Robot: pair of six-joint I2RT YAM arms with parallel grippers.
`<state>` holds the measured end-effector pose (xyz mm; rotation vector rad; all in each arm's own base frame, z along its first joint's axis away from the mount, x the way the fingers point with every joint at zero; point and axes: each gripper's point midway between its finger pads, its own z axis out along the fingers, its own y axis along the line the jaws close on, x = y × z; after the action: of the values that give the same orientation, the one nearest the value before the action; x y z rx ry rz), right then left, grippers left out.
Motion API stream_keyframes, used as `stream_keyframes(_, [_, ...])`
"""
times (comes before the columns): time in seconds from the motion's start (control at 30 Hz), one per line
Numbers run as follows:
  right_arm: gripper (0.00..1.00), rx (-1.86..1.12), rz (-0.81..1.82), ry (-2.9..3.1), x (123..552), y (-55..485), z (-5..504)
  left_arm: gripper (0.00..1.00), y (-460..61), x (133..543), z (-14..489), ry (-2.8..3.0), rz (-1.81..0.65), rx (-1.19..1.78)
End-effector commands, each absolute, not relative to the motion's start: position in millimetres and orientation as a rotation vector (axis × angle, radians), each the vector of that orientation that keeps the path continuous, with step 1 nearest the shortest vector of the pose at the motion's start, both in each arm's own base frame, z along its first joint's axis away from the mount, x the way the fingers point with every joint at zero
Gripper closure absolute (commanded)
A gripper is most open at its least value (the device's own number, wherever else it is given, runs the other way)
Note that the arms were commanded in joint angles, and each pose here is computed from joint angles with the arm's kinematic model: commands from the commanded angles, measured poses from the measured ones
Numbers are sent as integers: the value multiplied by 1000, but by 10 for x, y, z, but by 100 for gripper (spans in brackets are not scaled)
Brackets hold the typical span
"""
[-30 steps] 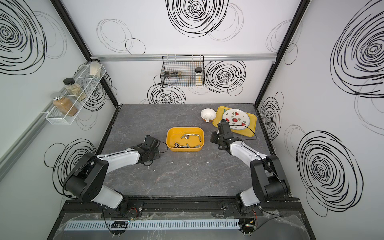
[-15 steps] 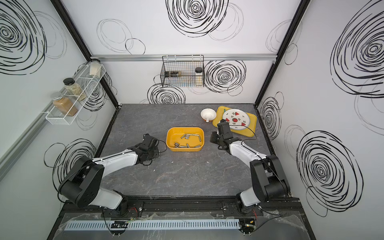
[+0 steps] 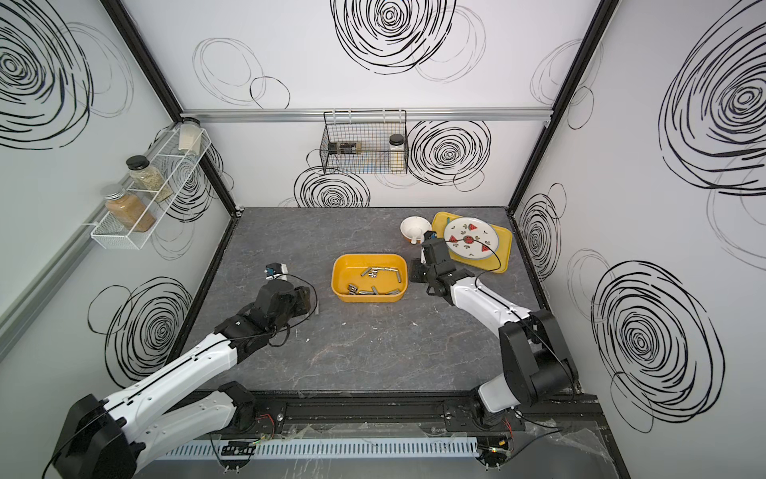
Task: Take out the socket from the storage box
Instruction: Pick up the socket head from the storage box.
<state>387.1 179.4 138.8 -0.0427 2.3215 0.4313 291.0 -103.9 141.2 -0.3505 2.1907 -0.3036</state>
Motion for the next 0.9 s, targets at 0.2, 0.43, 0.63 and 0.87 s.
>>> stream_keyframes(0.2, [70,-421,315,2445,4038,2398,1090,49,-793,2665,1307,2138,-238,-373])
stream_keyframes(0.43, [70,-489,221,2509,4168,2446,811,48,-750,2654,1279,2147,-176,-386])
stream_keyframes(0.63, [70,-489,132,2544,4279,2413,612,48,-766,2678,1261,2154,-171,-385])
stream_keyframes(0.87, [69,-515,74,2577,4391,2431,455,48,-786,2690,1276,2149,-181,-379])
